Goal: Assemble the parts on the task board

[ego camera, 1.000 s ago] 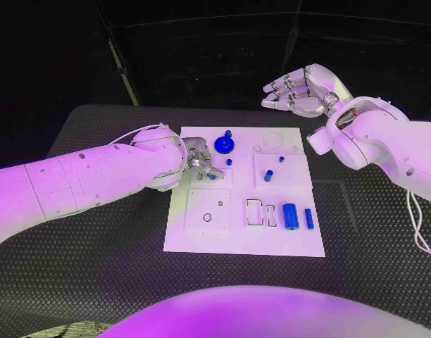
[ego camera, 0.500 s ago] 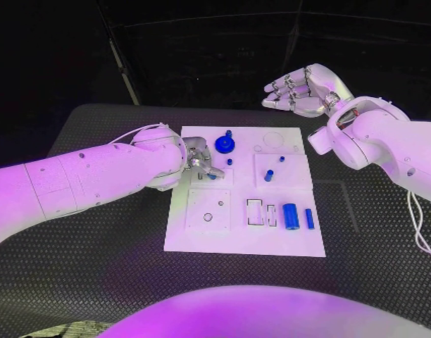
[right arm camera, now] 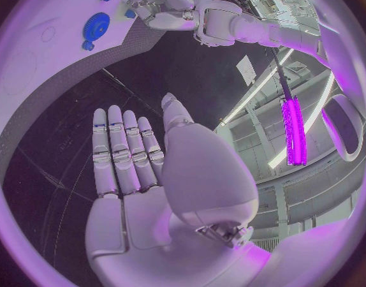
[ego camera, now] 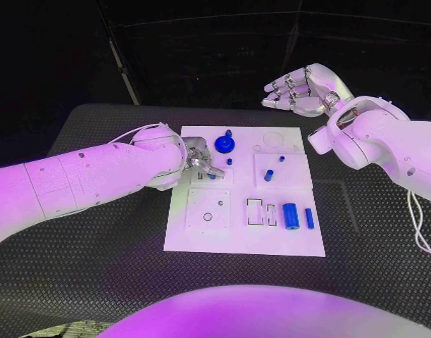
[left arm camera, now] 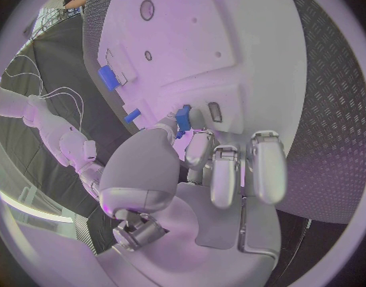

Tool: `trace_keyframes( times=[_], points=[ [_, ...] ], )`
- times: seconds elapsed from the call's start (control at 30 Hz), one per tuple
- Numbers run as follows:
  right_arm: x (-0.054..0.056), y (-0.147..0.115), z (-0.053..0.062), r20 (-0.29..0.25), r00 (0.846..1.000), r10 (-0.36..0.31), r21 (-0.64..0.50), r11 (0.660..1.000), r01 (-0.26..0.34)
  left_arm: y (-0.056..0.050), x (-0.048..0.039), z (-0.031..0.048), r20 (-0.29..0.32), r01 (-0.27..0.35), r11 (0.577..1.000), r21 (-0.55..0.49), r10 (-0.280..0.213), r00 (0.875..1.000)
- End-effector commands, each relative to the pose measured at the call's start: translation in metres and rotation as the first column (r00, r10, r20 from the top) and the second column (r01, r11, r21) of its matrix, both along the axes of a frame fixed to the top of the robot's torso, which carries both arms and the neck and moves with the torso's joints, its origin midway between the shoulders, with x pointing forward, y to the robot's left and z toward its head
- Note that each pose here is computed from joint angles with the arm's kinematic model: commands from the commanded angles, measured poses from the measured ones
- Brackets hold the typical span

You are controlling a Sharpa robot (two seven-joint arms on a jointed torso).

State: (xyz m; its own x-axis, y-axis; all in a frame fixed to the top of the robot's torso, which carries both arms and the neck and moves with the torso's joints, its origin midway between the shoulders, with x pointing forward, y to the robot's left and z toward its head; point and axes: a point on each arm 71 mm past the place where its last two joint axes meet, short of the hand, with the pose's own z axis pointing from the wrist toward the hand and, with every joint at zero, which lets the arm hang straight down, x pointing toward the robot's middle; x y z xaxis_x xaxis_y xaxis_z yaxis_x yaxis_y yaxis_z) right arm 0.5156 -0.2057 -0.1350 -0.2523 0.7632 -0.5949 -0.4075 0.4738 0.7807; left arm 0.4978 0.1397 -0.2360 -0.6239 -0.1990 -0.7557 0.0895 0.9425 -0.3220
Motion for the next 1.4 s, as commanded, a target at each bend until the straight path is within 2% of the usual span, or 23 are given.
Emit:
trace_keyframes(
  times=[0.03,1.4],
  points=[
    [-0.0002,0.0011,0.0015,0.004,1.0,0.007,0.004,1.0,-0.007,0.0019,-0.0001,-0.0018,-0.01,0.001,1.0,0.02,0.0,1.0],
    [0.0005,-0.0003,0.0008,-0.004,1.0,0.004,0.008,1.0,-0.004,-0.0023,-0.0002,-0.0018,-0.012,0.005,1.0,0.021,-0.004,1.0]
  ],
)
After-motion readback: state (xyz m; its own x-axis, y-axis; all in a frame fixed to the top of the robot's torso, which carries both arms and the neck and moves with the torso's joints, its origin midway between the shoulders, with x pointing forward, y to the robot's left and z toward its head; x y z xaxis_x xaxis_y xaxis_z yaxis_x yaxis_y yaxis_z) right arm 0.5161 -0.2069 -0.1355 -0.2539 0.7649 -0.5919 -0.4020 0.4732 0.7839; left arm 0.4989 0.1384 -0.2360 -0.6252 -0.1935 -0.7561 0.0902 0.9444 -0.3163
